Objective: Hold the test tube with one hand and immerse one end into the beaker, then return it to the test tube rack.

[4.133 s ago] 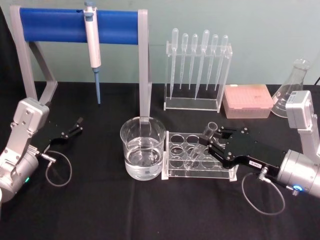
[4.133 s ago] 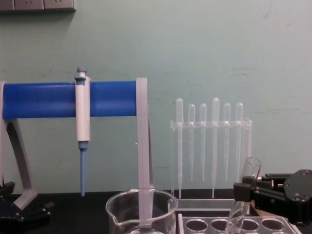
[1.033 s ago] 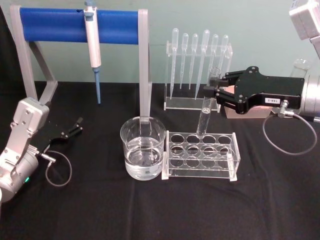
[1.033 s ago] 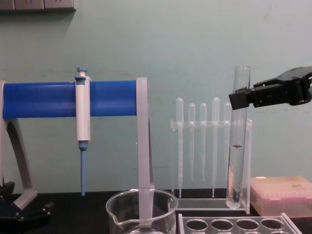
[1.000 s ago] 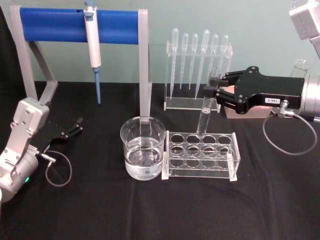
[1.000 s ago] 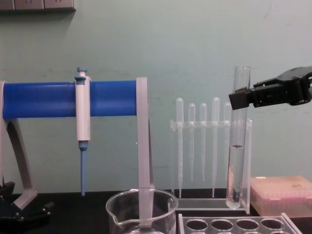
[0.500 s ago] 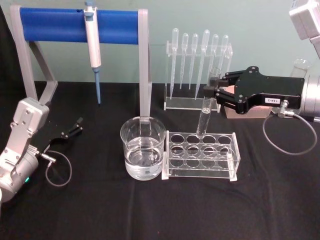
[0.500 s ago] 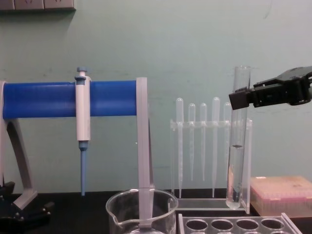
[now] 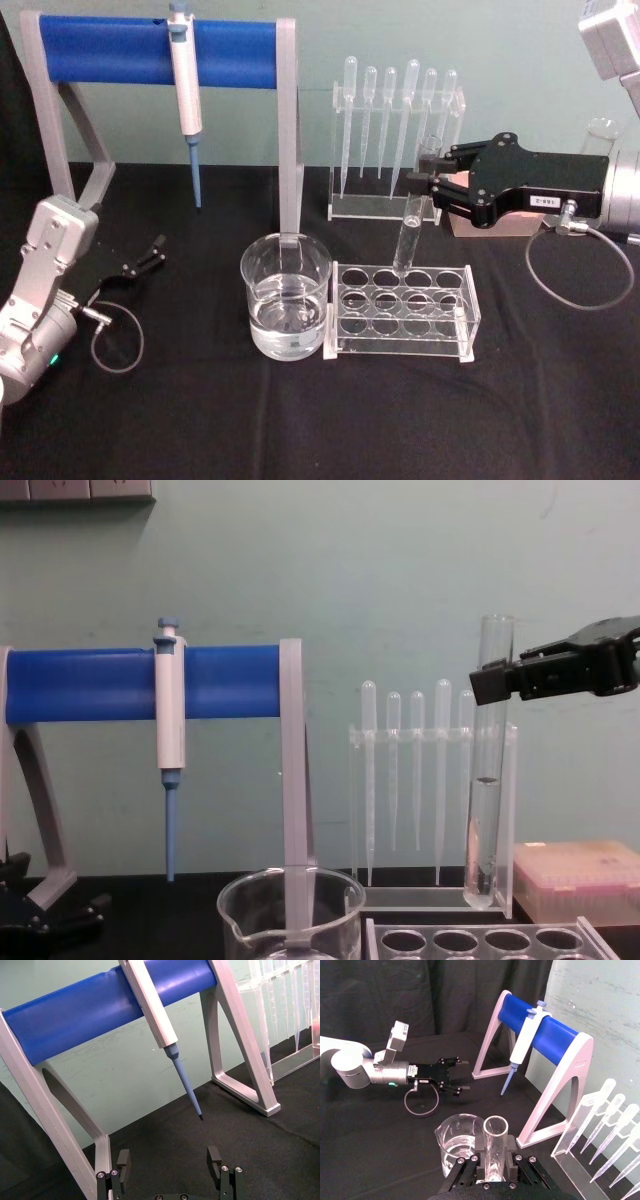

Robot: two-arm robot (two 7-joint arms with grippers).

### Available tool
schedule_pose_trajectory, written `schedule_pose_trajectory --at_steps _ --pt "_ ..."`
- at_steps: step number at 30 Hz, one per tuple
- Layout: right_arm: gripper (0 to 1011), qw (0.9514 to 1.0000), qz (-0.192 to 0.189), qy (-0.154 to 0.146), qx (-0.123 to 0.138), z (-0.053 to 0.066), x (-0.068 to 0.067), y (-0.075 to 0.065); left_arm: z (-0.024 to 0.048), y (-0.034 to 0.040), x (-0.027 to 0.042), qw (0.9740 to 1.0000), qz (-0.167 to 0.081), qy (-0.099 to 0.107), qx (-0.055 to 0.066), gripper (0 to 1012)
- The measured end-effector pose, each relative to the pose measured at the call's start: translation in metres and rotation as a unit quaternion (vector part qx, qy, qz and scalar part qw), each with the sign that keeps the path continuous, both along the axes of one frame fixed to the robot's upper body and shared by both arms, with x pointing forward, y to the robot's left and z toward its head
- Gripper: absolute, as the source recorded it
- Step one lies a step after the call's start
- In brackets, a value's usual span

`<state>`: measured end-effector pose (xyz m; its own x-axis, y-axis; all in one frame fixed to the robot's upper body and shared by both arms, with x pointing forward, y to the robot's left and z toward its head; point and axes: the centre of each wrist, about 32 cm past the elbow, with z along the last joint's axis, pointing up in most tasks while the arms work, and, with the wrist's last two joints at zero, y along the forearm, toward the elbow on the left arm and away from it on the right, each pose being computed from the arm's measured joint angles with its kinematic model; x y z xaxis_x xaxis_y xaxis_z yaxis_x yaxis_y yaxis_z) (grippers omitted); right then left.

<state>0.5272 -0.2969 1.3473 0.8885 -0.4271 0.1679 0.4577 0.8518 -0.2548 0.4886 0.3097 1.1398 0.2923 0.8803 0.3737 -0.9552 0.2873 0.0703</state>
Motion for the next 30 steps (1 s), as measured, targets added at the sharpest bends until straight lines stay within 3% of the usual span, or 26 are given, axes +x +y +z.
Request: schedule_pose_trajectory --at_steps 30 --pt "239 1.0000 0.000 0.000 0.000 0.0000 0.0000 0.0000 0.0000 0.0000 0.0000 1.0000 0.000 0.000 0.000 1000"
